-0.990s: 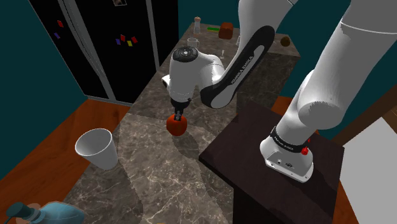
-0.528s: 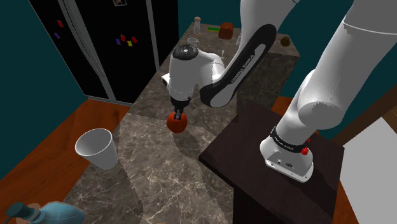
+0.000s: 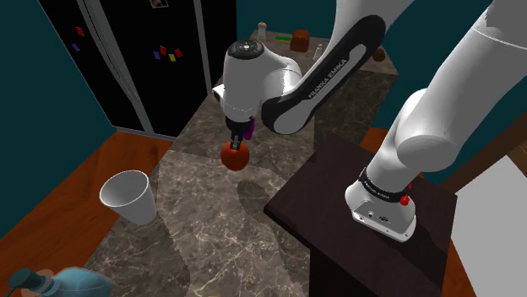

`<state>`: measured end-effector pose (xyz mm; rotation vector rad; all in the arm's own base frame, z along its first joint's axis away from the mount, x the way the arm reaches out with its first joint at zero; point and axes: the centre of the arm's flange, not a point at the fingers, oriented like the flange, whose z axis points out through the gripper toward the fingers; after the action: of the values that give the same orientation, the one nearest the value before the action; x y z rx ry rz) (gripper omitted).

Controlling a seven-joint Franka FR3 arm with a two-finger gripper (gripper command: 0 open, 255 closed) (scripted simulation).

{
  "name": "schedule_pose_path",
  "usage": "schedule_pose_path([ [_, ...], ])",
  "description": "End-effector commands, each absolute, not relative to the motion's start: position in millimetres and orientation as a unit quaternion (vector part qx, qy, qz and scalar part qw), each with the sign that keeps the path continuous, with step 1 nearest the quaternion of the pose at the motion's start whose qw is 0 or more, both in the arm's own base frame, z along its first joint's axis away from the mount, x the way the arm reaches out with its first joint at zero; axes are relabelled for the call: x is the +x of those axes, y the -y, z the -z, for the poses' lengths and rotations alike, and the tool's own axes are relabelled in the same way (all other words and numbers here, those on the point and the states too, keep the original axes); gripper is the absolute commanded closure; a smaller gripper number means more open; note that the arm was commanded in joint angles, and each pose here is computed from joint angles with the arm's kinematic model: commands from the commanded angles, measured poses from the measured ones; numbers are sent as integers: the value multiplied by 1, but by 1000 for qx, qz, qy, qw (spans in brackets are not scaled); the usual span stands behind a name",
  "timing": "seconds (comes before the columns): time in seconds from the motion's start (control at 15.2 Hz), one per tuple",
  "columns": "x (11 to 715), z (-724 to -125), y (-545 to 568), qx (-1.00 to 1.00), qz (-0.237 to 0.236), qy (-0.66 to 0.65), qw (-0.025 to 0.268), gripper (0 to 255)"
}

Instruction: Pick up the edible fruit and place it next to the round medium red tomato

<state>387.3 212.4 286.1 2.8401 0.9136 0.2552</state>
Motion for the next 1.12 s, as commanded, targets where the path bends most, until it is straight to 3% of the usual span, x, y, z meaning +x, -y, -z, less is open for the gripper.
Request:
schedule_pose_path([
  [0.0, 388, -298, -211, 946, -85, -304, 73, 255],
  [1.06, 388, -382, -211, 946, -85, -304, 73, 255],
])
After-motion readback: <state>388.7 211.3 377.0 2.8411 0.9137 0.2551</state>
